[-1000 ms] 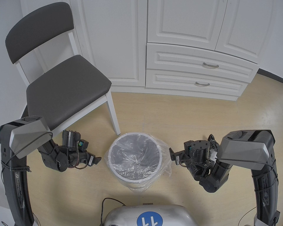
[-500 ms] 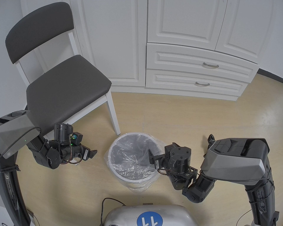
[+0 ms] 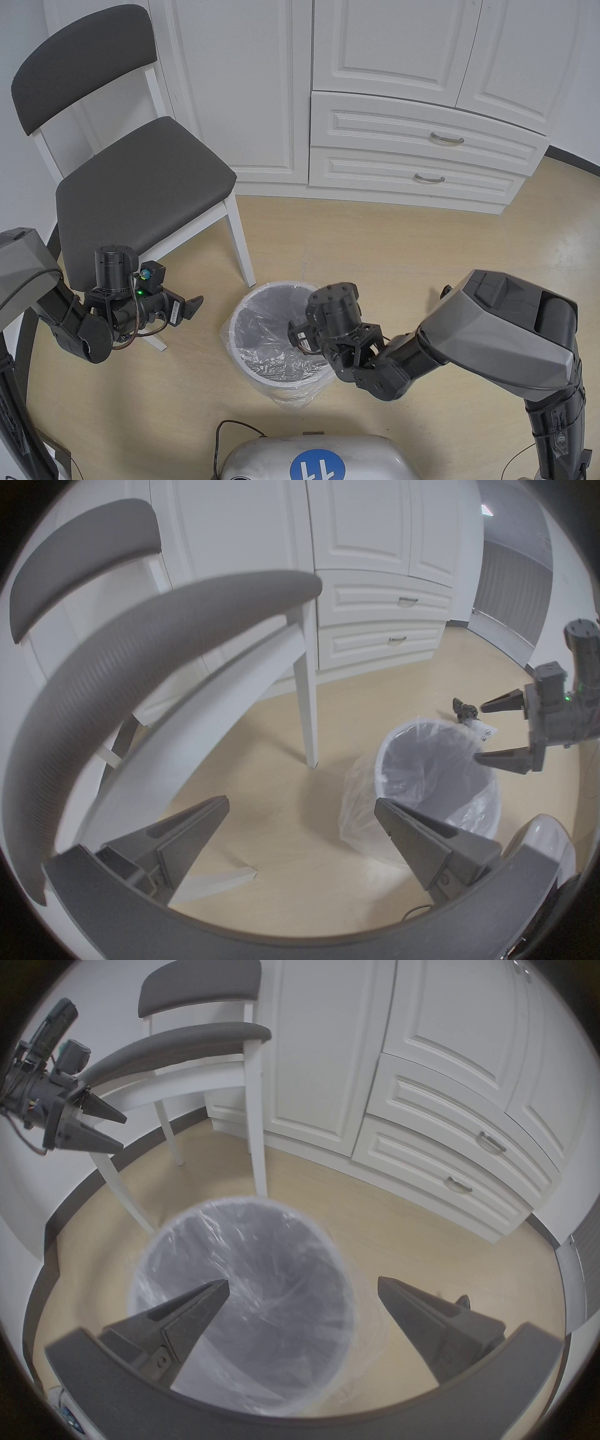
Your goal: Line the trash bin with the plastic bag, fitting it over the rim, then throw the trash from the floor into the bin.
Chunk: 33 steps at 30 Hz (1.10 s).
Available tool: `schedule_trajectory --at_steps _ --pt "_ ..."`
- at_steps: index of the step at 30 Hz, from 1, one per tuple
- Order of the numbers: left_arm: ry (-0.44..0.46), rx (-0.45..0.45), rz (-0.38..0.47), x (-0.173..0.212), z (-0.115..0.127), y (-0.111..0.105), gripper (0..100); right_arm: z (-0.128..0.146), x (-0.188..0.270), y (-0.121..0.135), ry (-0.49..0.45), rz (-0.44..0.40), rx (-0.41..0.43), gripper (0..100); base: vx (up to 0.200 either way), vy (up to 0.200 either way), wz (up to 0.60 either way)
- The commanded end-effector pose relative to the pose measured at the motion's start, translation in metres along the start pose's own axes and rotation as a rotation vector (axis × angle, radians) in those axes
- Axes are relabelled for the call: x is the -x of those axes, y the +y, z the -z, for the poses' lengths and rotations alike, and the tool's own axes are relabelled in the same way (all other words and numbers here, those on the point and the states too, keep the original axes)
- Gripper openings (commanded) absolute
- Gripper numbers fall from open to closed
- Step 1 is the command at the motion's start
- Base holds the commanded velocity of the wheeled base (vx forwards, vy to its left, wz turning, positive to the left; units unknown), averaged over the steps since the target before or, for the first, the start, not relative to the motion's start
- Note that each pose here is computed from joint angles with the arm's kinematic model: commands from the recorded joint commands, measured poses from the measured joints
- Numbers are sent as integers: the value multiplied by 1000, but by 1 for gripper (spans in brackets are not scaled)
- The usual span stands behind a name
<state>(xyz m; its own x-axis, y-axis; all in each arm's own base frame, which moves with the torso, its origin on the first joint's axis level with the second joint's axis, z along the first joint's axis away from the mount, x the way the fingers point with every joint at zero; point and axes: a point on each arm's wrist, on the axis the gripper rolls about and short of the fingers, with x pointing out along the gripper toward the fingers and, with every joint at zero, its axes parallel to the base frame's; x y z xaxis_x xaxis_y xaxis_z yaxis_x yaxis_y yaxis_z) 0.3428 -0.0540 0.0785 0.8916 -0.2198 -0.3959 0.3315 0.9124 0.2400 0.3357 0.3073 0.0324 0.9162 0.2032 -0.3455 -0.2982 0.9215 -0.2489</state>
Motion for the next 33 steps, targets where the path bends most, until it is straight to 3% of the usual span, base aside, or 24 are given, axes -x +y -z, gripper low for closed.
schedule_trajectory --at_steps 1,10,20,33 --pt "-132 -34 32 43 -28 -18 100 -23 -16 31 13 -38 25 100 0 0 0" --pt "-230 -53 213 73 -34 -29 100 1 -37 45 144 -21 106 100 0 0 0" --pt "-336 -70 191 109 -48 -26 100 22 -59 51 199 -11 132 100 0 0 0" --pt "-327 -66 185 104 -47 -23 100 28 -30 60 254 -54 199 100 0 0 0"
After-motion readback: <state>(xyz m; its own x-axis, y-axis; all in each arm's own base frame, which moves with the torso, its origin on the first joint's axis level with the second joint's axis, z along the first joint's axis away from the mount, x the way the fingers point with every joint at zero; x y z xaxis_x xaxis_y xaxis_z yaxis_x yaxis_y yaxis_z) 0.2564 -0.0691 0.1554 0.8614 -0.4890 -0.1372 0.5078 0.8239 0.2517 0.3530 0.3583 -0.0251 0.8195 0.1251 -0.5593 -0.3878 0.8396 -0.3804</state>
